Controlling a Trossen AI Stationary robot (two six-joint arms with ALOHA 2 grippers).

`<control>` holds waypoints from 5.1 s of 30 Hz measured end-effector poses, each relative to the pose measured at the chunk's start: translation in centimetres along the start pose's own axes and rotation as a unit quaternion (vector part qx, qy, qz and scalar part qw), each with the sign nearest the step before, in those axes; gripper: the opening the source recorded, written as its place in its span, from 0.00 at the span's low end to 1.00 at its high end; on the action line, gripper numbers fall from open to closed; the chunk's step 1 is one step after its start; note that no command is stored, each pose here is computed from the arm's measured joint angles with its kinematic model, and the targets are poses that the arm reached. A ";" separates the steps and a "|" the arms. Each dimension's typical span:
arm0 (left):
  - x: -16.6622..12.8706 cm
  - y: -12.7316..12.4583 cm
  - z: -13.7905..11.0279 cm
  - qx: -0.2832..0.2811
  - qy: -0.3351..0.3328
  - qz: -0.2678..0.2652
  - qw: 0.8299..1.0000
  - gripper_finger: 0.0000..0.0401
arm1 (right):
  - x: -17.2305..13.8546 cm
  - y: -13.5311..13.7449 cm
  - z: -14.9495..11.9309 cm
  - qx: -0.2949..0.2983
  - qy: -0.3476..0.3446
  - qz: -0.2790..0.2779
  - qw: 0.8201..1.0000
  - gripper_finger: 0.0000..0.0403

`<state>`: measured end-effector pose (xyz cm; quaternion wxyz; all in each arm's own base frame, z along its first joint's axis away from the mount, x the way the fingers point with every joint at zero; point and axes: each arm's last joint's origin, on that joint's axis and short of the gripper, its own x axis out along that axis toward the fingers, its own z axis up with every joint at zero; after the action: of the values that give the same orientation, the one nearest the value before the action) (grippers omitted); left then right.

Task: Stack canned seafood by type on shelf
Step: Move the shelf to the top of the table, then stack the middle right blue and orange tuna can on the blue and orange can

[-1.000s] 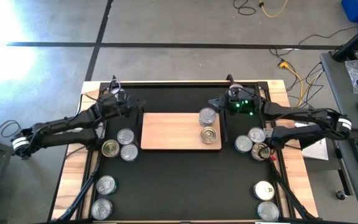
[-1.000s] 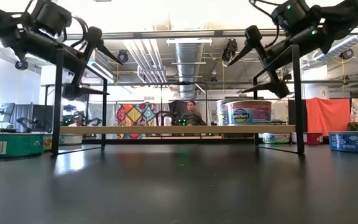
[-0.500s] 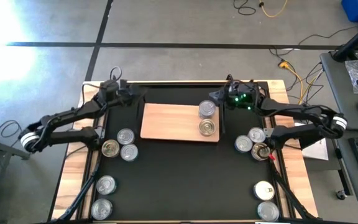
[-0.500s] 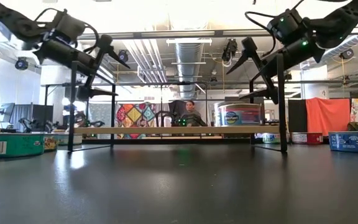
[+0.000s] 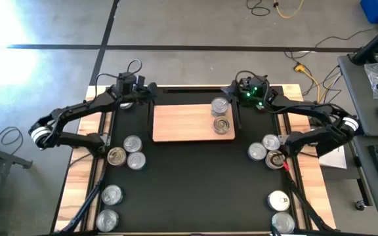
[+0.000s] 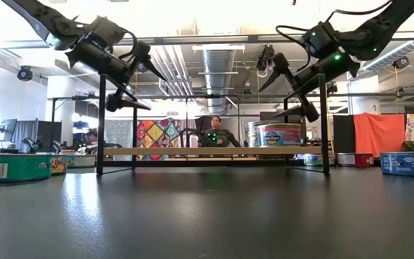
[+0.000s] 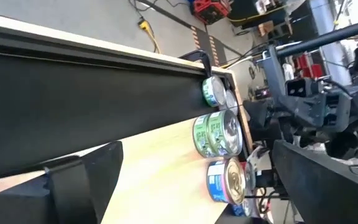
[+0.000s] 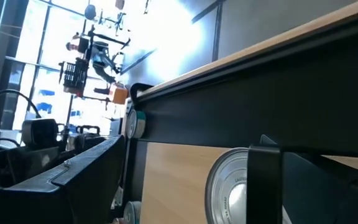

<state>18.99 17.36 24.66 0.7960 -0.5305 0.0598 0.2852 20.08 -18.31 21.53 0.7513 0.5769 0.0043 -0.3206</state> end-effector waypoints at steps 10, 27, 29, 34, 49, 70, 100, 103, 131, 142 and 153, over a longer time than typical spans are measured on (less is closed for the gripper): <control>-1.6 0.4 -0.6 0.015 -0.002 0.027 1.000 0.99 | 0.7 0.7 1.1 -0.027 -0.004 -0.003 1.000 0.91; -6.8 -0.8 -1.4 0.032 -0.051 0.059 0.996 0.99 | -1.6 2.0 -1.8 -0.070 0.032 -0.054 0.996 0.91; -7.5 -1.0 -1.5 0.034 -0.061 0.058 0.996 0.99 | -2.2 2.0 -1.9 -0.078 0.039 -0.066 0.994 0.91; -9.1 -1.2 -2.0 0.035 -0.065 0.056 0.996 0.99 | -4.3 2.2 -2.1 -0.093 0.045 -0.084 0.991 0.91; -13.5 -3.7 -4.2 0.119 -0.077 -0.058 0.988 0.99 | -10.4 3.2 -4.8 -0.105 0.106 -0.094 0.984 0.91; -14.5 -4.2 -5.0 0.132 -0.072 -0.092 0.984 0.99 | -10.3 5.1 -10.4 -0.081 0.216 -0.055 0.971 0.91; -16.1 -5.9 -6.3 0.208 -0.070 -0.191 0.957 0.99 | -16.9 2.8 -13.7 -0.154 0.363 -0.134 0.909 0.91; -15.7 -5.9 -6.3 0.208 -0.065 -0.186 0.958 0.99 | -17.2 2.3 -14.9 -0.161 0.387 -0.177 0.891 0.91; -11.7 -6.6 -7.2 0.214 0.004 -0.160 0.964 0.99 | -11.7 0.2 -24.6 -0.275 0.434 -0.454 0.728 0.91; -10.1 -7.1 -9.0 0.266 0.058 -0.166 0.948 0.99 | -11.8 7.3 -25.0 -0.315 0.434 -0.320 0.781 0.91; -7.9 -8.1 -17.1 0.322 0.203 -0.148 0.913 0.99 | -14.7 2.2 -24.5 -0.476 0.484 -0.408 0.611 0.91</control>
<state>20.22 -3.02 27.02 0.9275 -0.2949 0.2293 0.0152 18.41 10.30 20.72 0.6005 0.1484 0.7539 -0.2213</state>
